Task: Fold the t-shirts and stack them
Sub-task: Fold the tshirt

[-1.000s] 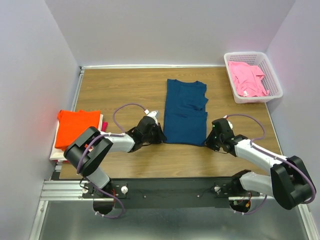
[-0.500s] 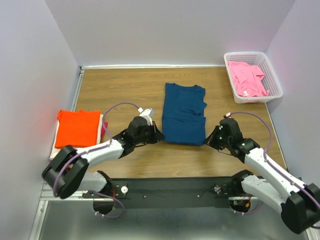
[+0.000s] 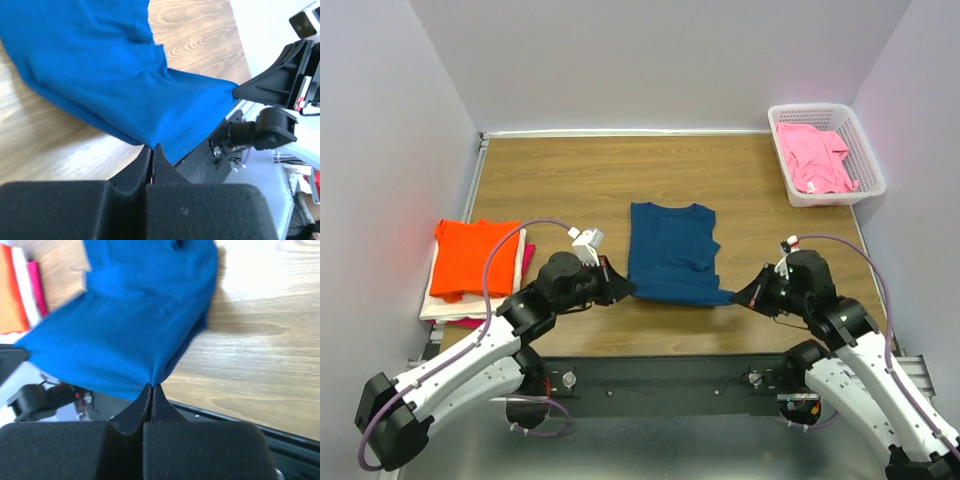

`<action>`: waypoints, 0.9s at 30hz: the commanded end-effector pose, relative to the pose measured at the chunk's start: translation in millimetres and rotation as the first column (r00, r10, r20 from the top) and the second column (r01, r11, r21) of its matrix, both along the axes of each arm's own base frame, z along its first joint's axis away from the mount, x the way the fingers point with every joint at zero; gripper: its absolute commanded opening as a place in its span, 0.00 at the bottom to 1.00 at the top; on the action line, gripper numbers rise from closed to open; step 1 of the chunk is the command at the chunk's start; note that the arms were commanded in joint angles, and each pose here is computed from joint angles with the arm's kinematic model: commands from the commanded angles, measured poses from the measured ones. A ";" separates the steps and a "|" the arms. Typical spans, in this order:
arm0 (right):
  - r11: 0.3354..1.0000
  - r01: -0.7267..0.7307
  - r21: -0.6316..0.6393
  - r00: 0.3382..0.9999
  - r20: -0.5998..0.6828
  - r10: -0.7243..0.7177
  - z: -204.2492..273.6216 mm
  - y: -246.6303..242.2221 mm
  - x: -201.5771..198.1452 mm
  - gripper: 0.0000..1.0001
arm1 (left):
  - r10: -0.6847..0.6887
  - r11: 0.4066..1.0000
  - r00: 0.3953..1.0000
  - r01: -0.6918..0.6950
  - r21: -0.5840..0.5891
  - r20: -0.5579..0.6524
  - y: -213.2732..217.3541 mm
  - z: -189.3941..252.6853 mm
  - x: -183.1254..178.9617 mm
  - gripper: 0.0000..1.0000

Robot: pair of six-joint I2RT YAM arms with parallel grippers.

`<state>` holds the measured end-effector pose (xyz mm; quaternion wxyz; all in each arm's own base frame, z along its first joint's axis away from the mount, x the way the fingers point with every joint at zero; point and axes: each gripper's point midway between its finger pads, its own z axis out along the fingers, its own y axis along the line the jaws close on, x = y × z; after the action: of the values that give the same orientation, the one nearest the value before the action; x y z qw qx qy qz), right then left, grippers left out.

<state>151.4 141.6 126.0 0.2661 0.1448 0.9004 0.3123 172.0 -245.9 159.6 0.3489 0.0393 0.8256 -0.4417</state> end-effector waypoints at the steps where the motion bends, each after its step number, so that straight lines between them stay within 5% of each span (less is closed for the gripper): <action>1: 1.000 -0.011 -0.011 1.000 -0.004 0.011 20.2 -1.3 -2.4 0.01 | 0.021 0.999 0.999 -0.020 0.033 -0.050 9.7 1.2 -7.4 0.00; 10: 0.994 0.071 -0.077 0.992 0.112 -0.062 57.4 3.4 64.4 0.00 | 0.029 0.997 0.999 -0.030 0.074 0.014 -2.0 23.9 20.2 0.00; 21: 0.991 0.088 -0.103 0.985 0.155 -0.072 65.5 9.6 96.3 0.00 | 0.039 0.997 0.999 -0.040 0.066 0.012 -0.4 20.5 31.6 0.00; 27: 0.979 0.124 -0.163 0.979 0.182 -0.093 72.3 15.0 139.4 0.00 | 0.046 0.997 0.997 -0.050 0.063 0.063 4.7 39.5 80.1 0.00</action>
<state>250.1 159.9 184.1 0.3200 0.1426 0.8993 0.2616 227.3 -237.6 171.7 0.3526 0.0148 0.8508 -0.3895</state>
